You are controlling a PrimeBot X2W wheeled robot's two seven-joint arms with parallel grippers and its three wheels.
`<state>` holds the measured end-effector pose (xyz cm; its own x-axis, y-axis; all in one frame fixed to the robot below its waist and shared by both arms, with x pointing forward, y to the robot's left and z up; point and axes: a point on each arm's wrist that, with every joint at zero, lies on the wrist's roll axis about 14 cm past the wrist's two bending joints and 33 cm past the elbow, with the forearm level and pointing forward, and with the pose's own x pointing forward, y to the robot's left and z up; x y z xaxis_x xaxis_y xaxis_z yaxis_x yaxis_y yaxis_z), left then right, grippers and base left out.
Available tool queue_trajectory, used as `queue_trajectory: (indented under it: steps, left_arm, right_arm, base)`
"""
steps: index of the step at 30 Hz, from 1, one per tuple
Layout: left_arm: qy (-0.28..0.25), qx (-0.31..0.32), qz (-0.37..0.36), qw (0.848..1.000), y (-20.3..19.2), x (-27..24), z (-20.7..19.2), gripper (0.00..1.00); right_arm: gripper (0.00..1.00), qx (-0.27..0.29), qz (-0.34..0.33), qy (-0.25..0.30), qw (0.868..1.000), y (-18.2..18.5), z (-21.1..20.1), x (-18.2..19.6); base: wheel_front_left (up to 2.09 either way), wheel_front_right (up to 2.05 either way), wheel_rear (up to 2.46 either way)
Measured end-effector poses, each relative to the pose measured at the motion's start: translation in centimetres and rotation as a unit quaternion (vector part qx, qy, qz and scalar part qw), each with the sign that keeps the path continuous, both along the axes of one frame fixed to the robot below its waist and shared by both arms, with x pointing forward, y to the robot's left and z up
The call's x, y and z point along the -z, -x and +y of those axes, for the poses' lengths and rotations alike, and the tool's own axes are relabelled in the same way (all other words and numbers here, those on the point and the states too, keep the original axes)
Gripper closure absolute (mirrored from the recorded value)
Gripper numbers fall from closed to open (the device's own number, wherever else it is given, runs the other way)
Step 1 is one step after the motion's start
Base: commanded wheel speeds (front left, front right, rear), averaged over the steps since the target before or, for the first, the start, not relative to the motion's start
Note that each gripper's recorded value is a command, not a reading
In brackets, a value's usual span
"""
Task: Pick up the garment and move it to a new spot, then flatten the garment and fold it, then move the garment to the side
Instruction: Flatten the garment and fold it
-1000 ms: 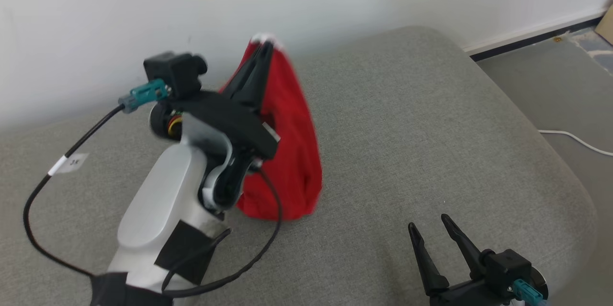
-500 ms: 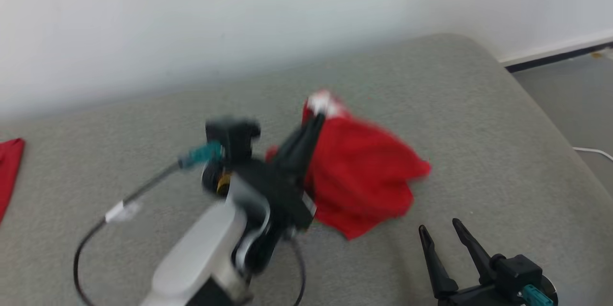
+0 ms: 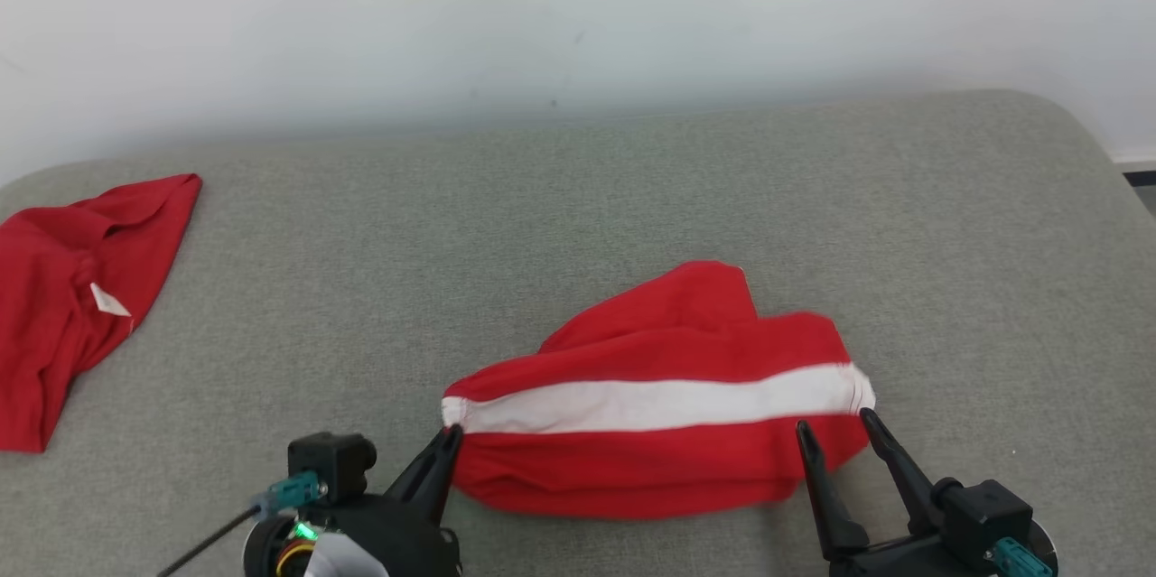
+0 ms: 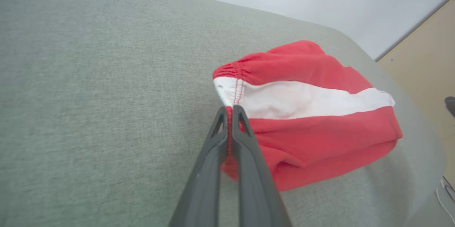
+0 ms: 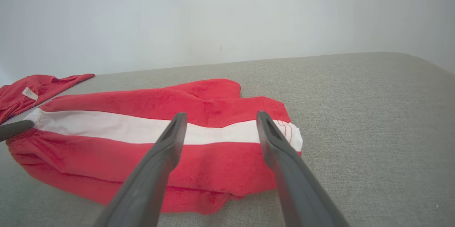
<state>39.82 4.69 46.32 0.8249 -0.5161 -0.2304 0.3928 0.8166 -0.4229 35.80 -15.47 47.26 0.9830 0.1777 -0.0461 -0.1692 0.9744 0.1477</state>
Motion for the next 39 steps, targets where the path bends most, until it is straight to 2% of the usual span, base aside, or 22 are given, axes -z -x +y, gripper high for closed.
queue_trajectory:
  steps: [5,10,11,12,13,23,28,35,39]
  left_arm:
    - [-0.057,-0.045,-0.006,0.997,0.2,2.0,3.1,1.0]
    - [-0.089,-0.06,-0.011,0.994,-0.2,3.0,3.9,1.0]
    - [-0.094,-0.065,-0.013,0.993,-0.3,3.1,4.1,0.96]
    - [-0.099,-0.071,-0.013,0.993,-0.4,3.2,4.3,0.08]
    - [-0.101,-0.076,-0.015,0.992,-0.5,3.1,4.5,0.0]
    - [-0.083,-0.149,-0.049,0.984,1.3,1.8,7.3,0.0]
    - [-0.079,-0.2,-0.139,0.967,1.6,-3.1,9.7,0.0]
    - [-0.079,-0.24,-0.188,0.949,4.5,-5.0,11.8,0.0]
    - [-0.098,-0.247,-0.205,0.942,5.6,-5.3,12.8,0.0]
  right_arm:
    - [0.0,-0.016,0.002,-0.002,1.0,-0.2,1.1,0.1]
    - [0.0,-0.002,0.002,0.0,1.0,0.3,0.2,0.1]
    - [0.0,0.0,0.003,0.001,1.0,0.4,0.0,0.1]
    - [0.0,0.002,0.003,0.001,1.0,0.5,-0.2,0.1]
    - [0.0,0.005,0.003,0.001,1.0,0.7,-0.4,0.1]
    - [0.0,0.025,-0.011,-0.003,1.0,1.9,-1.5,-0.6]
    - [0.0,0.027,-0.018,-0.005,0.999,1.8,-1.5,-0.9]
    - [0.0,0.022,-0.027,0.0,0.999,1.4,-1.4,-1.2]
    - [0.0,0.02,-0.026,0.004,0.999,1.6,-1.4,-1.1]
  base:
    - [0.0,0.0,0.0]
    - [0.0,0.0,0.0]
    - [0.0,0.0,0.0]
    - [0.0,0.0,0.0]
    - [0.0,0.0,0.0]
    - [0.0,0.0,0.0]
    - [0.0,0.0,0.0]
    - [0.0,0.0,0.0]
    - [0.0,0.0,0.0]
